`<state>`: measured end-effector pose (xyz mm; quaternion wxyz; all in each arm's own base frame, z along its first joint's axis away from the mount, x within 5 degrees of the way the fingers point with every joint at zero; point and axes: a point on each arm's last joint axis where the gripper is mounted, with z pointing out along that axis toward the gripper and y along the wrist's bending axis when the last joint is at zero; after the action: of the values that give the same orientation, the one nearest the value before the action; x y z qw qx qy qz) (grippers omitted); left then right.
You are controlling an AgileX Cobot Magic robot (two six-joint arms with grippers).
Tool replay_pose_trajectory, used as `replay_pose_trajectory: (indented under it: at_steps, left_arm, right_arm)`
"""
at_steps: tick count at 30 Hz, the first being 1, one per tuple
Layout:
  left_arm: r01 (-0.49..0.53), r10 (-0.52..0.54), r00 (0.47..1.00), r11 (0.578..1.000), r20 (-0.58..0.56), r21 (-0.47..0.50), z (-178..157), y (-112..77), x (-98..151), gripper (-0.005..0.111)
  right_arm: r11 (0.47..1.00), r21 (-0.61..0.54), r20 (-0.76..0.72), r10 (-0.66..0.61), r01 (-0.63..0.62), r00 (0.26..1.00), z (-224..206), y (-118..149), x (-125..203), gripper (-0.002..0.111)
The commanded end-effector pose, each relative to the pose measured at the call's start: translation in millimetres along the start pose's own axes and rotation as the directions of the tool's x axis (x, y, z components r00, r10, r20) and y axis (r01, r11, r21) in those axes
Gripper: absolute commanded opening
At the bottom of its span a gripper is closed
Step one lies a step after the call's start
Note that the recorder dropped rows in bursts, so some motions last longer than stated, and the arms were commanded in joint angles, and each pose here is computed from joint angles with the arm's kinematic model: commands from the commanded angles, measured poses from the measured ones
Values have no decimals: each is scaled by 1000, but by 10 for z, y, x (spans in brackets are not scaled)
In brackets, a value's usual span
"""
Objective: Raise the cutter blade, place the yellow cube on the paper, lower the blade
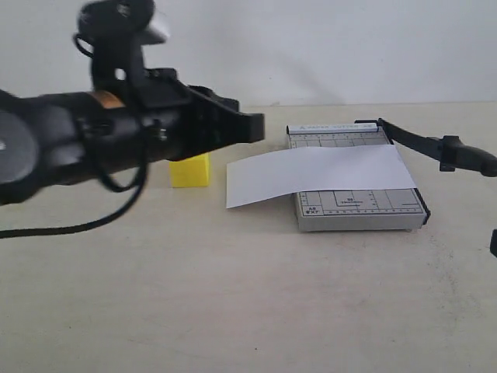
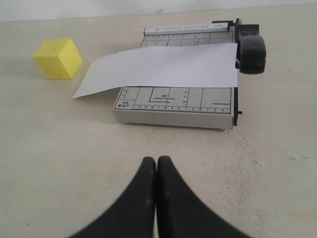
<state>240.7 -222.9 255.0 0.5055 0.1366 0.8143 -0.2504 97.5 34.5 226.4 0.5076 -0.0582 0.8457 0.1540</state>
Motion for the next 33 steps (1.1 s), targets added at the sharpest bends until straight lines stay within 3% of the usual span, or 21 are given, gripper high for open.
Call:
replay_pose_trajectory:
  at_steps: [1, 7, 10, 12, 14, 17, 23, 33]
  left_arm:
    - [152, -157, 986, 986, -61, -73, 602, -30, 225, 5]
    - [366, -368, 930, 919, 15, -148, 1162, -20, 298, 5]
    - [386, -387, 922, 911, 25, -144, 1435, -45, 356, 5]
    - [263, -265, 964, 961, -15, -85, 1620, -145, 407, 5]
    - [21, -18, 997, 999, -75, 31, 1799, -319, 480, 5]
    - [-197, 210, 974, 970, -80, 141, 1971, -540, 525, 5]
    - [-143, 153, 985, 982, -76, 127, 2192, -534, 579, 5]
    - [-181, 192, 975, 978, -111, 107, 2360, -405, 900, 5]
  right_arm:
    - [1000, 10, -28, -2, 2, 1000, 41, -12, 16, 0]
    - [1000, 9, -26, 3, -3, 1000, 41, -11, 15, 0]
    - [1000, 9, -26, 6, -6, 1000, 41, -11, 15, 0]
    - [1000, 9, -26, 6, -6, 1000, 41, -11, 15, 0]
    - [1000, 9, -26, 6, -6, 1000, 41, -11, 14, 0]
    - [1000, 5, -30, 17, -17, 999, 41, -7, 18, 0]
    - [999, -3, -58, 35, -35, 998, 40, 1, 43, 0]
    - [999, -3, -58, 35, -35, 998, 40, 1, 43, 0]
